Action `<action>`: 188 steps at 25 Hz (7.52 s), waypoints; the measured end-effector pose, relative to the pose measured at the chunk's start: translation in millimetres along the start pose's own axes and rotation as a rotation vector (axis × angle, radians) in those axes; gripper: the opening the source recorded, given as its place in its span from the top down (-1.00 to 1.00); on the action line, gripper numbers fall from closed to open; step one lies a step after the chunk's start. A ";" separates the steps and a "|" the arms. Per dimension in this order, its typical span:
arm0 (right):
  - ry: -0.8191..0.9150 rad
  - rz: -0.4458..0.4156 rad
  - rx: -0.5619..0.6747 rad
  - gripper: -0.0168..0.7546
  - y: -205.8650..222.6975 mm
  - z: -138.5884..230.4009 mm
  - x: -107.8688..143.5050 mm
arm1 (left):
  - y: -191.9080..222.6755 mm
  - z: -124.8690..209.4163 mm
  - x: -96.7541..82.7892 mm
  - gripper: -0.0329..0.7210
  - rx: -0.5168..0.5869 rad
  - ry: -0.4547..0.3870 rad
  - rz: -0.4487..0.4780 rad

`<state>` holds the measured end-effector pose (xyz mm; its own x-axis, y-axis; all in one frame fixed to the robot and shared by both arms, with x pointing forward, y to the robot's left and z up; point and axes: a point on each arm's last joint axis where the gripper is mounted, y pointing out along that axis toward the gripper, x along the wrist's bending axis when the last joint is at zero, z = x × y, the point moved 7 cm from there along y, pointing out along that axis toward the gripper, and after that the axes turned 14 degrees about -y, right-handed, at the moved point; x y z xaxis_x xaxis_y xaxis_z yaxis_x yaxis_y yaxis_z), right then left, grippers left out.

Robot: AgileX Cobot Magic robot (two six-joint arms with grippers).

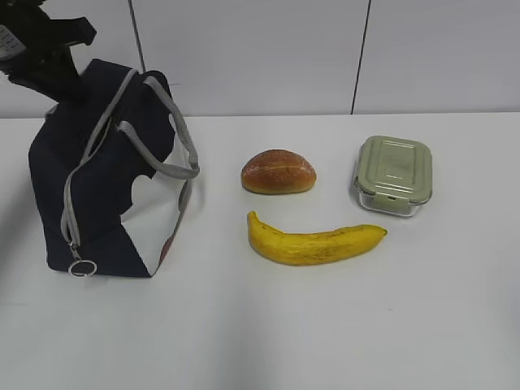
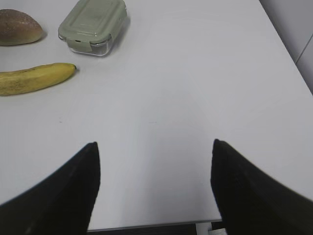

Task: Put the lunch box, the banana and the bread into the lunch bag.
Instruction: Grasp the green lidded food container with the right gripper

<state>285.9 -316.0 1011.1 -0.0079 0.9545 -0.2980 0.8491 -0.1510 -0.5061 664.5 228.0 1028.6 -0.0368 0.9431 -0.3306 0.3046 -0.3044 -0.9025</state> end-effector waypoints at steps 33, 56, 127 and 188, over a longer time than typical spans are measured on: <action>0.000 0.000 0.000 -0.40 0.0 0.0 0.0 | -0.5 1.3 -14.2 0.91 0.009 -0.027 0.088; 0.143 -0.246 0.183 -0.40 86.4 -76.9 17.3 | -1.5 2.1 -24.8 0.91 0.015 -0.037 0.152; 0.299 -0.766 0.494 -0.40 404.4 -116.7 14.9 | -1.7 2.1 -25.7 0.91 0.013 -0.011 0.158; 0.553 -1.076 0.287 -0.10 437.8 -73.5 35.1 | -1.7 2.3 -25.8 0.91 0.014 -0.006 0.159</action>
<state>696.2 -329.8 838.5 -0.3453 0.5979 0.7234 0.4029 0.7906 -0.4611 662.8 203.8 1038.1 0.0048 0.8822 -0.4709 0.2941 -0.4513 -0.8425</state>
